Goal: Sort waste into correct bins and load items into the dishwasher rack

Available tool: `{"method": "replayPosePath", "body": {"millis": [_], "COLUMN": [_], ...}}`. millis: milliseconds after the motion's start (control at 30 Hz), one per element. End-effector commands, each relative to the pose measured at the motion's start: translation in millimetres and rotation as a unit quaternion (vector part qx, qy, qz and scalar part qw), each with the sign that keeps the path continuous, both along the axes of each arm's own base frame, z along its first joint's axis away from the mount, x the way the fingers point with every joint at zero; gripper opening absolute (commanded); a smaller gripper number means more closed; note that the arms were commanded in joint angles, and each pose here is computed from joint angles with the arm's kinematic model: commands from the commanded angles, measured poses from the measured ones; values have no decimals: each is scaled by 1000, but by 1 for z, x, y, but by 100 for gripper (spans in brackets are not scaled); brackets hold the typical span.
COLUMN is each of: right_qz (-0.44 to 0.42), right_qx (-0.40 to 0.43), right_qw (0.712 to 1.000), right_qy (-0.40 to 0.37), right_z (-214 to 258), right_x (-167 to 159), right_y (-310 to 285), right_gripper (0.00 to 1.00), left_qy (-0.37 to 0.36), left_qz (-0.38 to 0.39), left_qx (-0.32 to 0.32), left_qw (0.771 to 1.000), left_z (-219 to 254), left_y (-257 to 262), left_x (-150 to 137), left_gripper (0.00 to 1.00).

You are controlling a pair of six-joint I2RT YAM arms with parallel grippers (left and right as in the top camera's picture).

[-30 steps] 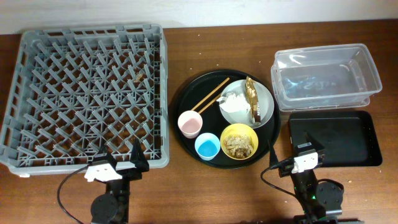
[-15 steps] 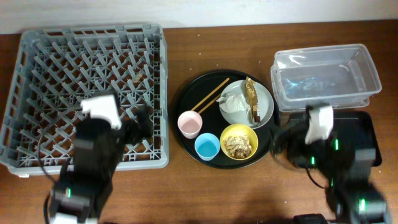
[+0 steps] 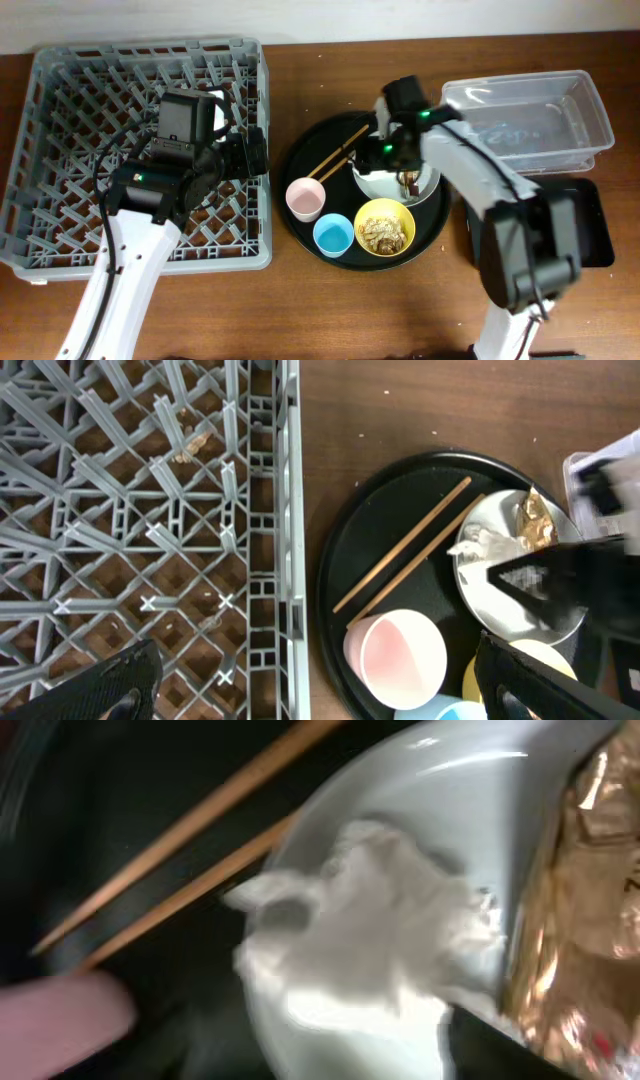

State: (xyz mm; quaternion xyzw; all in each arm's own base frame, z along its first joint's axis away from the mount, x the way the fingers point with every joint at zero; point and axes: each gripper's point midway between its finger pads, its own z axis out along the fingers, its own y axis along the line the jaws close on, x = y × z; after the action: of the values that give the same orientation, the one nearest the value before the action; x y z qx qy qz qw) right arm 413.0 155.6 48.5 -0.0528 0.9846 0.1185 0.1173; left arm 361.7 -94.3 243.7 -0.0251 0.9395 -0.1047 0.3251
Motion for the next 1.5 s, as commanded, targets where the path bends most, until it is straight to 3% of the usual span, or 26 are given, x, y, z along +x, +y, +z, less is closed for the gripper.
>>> {"method": "replayPosePath", "body": {"millis": [0, 67, 200, 233, 367, 400, 433, 467, 500, 567, 667, 800, 900, 967, 1000, 1033, 1067, 1133, 1200, 1267, 1333, 1367, 1433, 1467], "right_qz": [-38, -34, -78, -150, -267, -283, -284, -254, -197, -151, -17, -111, -120, -123, -121, -118, -115, -148, -241, -352, -433, -443, -323, -271], "right_qx": [-52, -31, 3, 4, -44, -54, -25, 10, 74, 71, 41, -146, -147, -138, -111, -89, -57, -29, 4, 28, 38, 43, 79, 116], "right_qw": [998, 999, 991, 979, 955, 952, 953, 962, 972, 980, 995, 981, 982, 983, 986, 989, 991, 988, 968, 932, 897, 890, 934, 946], "right_qy": [23, 6, -109, -137, -117, -107, -101, -97, -102, -108, -83, -69, -23, 5, 17, 24, 28, -26, -70, -79, -86, -102, -132, -136], "right_z": [-35, -10, 120, 148, 120, 106, 96, 97, 113, 125, 113, 45, -15, -33, -34, -31, -17, 50, 101, 116, 102, 94, 94, 108], "right_x": [1, 7, 35, 41, 55, 59, 66, 66, 63, 55, 27, 19, 21, 16, 14, 12, 12, 28, 38, 42, 56, 69, 89, 85], "right_y": [-9, -4, -38, -80, -178, -194, -197, -188, -164, -139, -53, -60, -72, -77, -71, -66, -59, -79, -114, -163, -216, -232, -216, -197], "right_gripper": [30, 4, 4, 4, 4, 7, 29, 31, 45, 59, 59, 61, 64, 56, 37, 10, 4, 4, 4, 4, 4, 16, 61, 65], "left_qy": [-10, -10, -10, -10, -10, -10, -10, -10, -10, -10, -10, -10, -10, -10, -10, -10, -10, -10, -10, -10, -10, -10, -10, -10], "left_qz": [-6, -6, -6, -6, -6, -6, -6, -6, -6, -6, -6, -6, -6, -6, -6, -6, -6, -6, -6, -6, -6, -6, -6, -6], "left_qx": [-4, -4, -4, -4, -4, -4, -4, -4, -4, -4, -4, -4, -4, -4, -4, -4, -4, -4, -4, -4, -4, -4, -4, -4], "left_qw": [1000, 1000, 1000, 1000, 1000, 1000, 1000, 1000, 1000, 1000, 1000, 1000, 1000, 1000, 1000, 1000, 1000, 1000, 1000, 1000, 1000, 1000, 1000, 1000], "left_z": [8, 8, 8, 8, 8, 8, 8, 8, 8, 8, 8, 8, 8, 8, 8, 8, 8, 8, 8, 8, 8, 8, 8, 8], "left_y": [-2, -2, -2, -2, -2, -2, -2, -2, -2, -2, -2, -2, -2, -2, -2, -2, -2, -2, -2, -2, -2, -2, -2, -2], "left_x": [2, 2, 2, 2, 2, 2, 2, 2, 2, 2, 2, 2, 2, 2, 2, 2, 2, 2, 2, 2, 2, 2, 2, 2], "left_gripper": [99, 99, 99, 99, 99, 99, 99, 99, 99, 99, 99, 99, 99, 99, 99, 99, 99, 99, 99, 99, 99, 99, 99, 99]}}
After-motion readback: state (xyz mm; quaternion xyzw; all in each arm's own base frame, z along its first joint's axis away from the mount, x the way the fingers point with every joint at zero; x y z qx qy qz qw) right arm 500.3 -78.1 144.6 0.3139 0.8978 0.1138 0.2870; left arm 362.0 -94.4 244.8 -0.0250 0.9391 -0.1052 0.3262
